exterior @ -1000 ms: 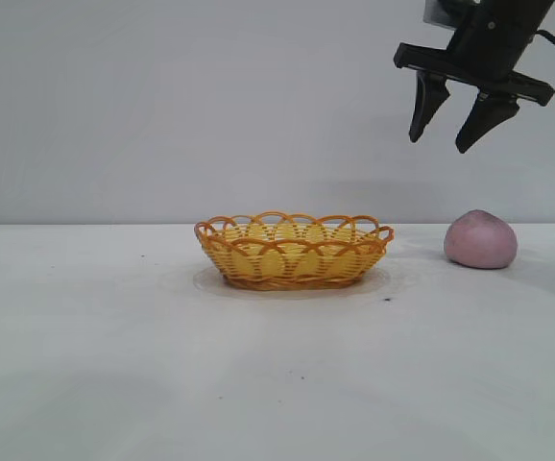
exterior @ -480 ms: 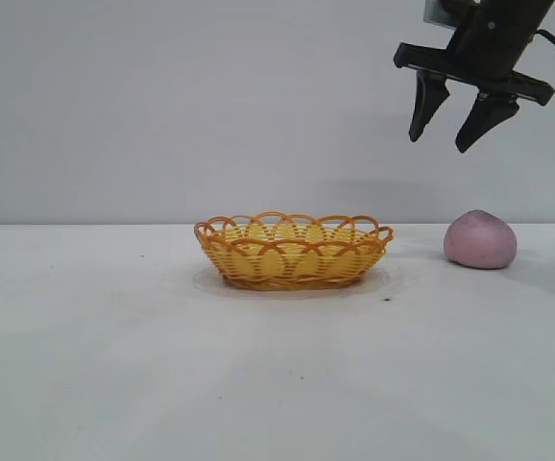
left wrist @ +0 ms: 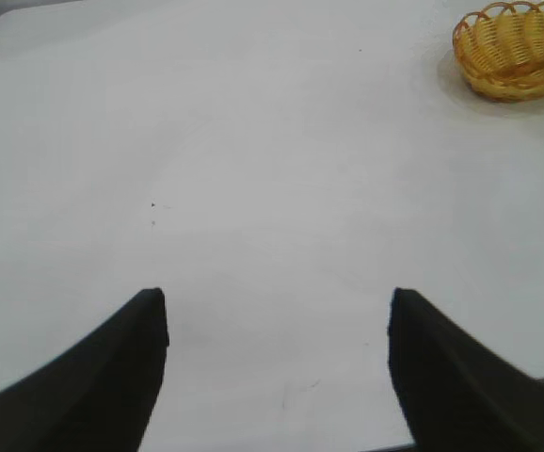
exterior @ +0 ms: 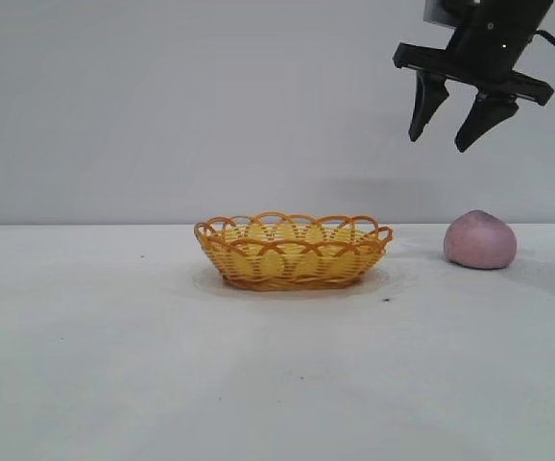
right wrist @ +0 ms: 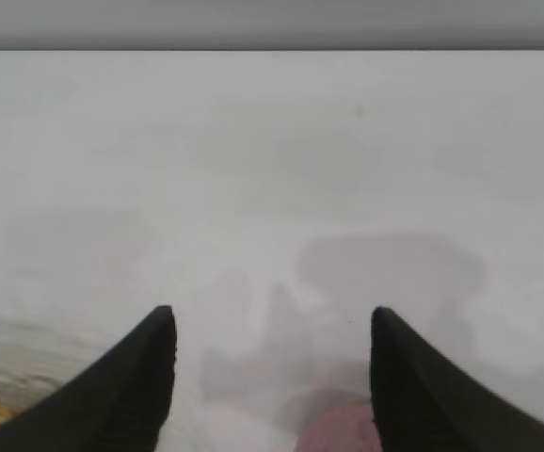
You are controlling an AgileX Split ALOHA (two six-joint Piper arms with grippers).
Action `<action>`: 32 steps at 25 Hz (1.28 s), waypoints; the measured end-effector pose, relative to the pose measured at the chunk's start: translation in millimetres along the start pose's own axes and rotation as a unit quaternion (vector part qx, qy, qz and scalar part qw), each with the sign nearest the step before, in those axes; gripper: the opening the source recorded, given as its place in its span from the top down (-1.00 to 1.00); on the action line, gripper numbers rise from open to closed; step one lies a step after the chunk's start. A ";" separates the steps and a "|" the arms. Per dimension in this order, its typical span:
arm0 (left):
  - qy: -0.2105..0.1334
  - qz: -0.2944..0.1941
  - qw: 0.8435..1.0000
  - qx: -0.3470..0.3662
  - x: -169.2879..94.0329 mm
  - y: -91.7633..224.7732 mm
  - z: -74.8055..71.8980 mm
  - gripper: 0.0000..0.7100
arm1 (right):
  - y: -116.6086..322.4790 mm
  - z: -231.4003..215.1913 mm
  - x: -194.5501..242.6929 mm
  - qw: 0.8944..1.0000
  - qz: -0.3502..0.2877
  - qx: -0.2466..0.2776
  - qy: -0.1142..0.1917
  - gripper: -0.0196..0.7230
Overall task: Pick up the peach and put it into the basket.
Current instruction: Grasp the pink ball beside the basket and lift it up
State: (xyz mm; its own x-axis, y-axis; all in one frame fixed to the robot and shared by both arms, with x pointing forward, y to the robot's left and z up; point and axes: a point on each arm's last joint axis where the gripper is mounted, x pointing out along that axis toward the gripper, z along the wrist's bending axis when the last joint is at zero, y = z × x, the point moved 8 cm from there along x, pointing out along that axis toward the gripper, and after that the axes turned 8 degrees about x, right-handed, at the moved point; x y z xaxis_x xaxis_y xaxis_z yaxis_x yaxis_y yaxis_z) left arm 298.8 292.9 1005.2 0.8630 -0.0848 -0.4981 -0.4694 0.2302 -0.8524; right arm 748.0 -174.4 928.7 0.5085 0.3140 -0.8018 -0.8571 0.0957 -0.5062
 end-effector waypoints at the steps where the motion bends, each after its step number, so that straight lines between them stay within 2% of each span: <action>1: 0.002 0.000 1.000 -0.001 0.0 -0.1 -0.6 -0.24 | 0.0 0.0 0.0 1.000 0.000 0.000 0.000 -0.17; 11: 0.000 0.000 1.000 -0.002 0.0 -0.1 -0.4 -0.24 | 3.1 -2.2 0.0 1.000 0.009 -0.008 0.006 -0.17; 17: -0.044 0.008 0.999 -0.029 -0.1 1.1 5.7 -0.24 | 6.3 -5.9 -0.2 0.999 0.019 -0.020 0.017 -0.17; 23: -0.055 0.010 0.998 -0.035 -0.2 1.5 7.2 -0.24 | 17.9 -9.2 -1.9 0.997 0.054 -0.043 0.025 -0.17; 28: -0.055 0.010 0.998 -0.035 -0.2 1.5 7.2 -0.24 | 26.9 -15.5 -12.3 0.992 0.096 -0.071 0.048 -0.17; 32: -0.055 0.010 0.998 -0.035 -0.2 1.5 7.2 -0.24 | 35.6 -23.8 -19.7 0.986 0.131 -0.070 0.075 -0.17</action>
State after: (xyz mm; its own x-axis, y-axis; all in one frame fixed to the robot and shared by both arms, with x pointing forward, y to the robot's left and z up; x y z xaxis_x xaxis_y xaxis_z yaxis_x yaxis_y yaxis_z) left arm 299.2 300.2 1005.2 0.8667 0.0275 -0.4980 -0.4954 0.1621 -0.8534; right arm 709.5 -199.6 918.9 0.2859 0.1666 -0.9437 -0.9466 -0.1041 -0.3051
